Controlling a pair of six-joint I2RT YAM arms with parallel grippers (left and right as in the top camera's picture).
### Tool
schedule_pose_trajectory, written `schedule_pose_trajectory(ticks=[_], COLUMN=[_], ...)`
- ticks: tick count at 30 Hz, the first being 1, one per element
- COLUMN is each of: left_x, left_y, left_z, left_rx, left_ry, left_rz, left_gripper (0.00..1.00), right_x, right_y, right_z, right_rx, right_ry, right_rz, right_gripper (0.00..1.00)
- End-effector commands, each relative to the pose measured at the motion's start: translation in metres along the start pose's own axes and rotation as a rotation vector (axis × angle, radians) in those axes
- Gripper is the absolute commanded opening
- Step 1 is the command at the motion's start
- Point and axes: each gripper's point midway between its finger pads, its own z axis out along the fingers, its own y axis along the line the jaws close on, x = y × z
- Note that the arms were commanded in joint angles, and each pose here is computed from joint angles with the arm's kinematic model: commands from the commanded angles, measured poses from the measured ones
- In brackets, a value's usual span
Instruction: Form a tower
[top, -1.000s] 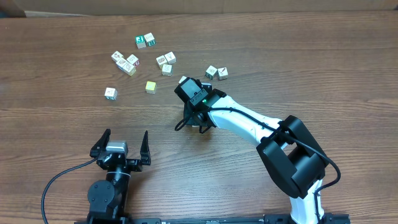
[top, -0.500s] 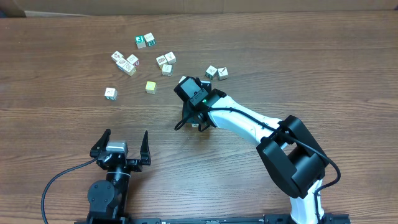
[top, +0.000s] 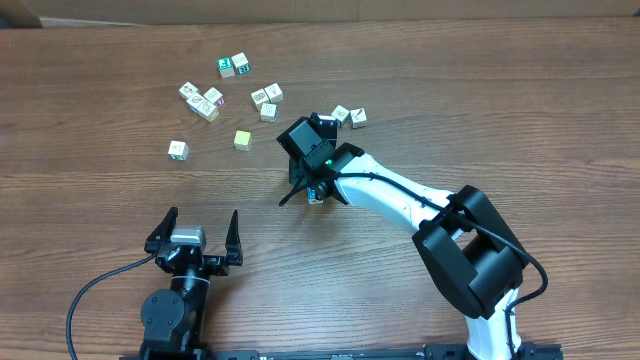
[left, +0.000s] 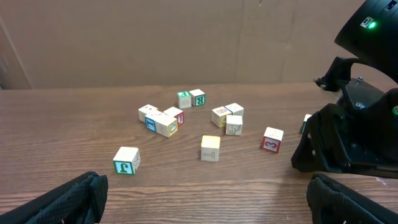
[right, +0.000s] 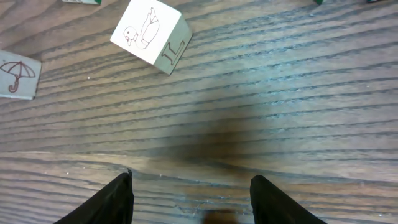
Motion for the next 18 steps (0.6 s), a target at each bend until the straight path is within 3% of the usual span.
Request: schedule_pose_trajectory(ticks=[1, 8, 11, 13, 18], left_x=[-0.001, -0.001, -0.001, -0.001, -0.001], left_y=[0.0, 0.0, 0.0, 0.0, 0.0], left_z=[0.0, 0.0, 0.0, 0.0, 0.0], left_rx=[0.005, 0.005, 0.005, 0.005, 0.005], left_ry=[-0.01, -0.01, -0.01, -0.01, -0.01], left_rz=[0.015, 0.015, 0.015, 0.015, 0.015], left_gripper=[1.0, 1.0, 1.0, 0.99, 1.0], right_x=[0.0, 0.001, -0.002, -0.003, -0.014], right_y=[-0.006, -0.007, -0.004, -0.001, 0.02], right_z=[0.004, 0.004, 0.004, 0.004, -0.016], right_rx=[0.028, 0.032, 0.019, 0.007, -0.055], right_ry=[-0.012, -0.009, -0.022, -0.023, 0.015], right_rz=[-0.008, -0.01, -0.005, -0.004, -0.187], right_gripper=[0.58, 0.63, 0.8, 0.87, 0.87])
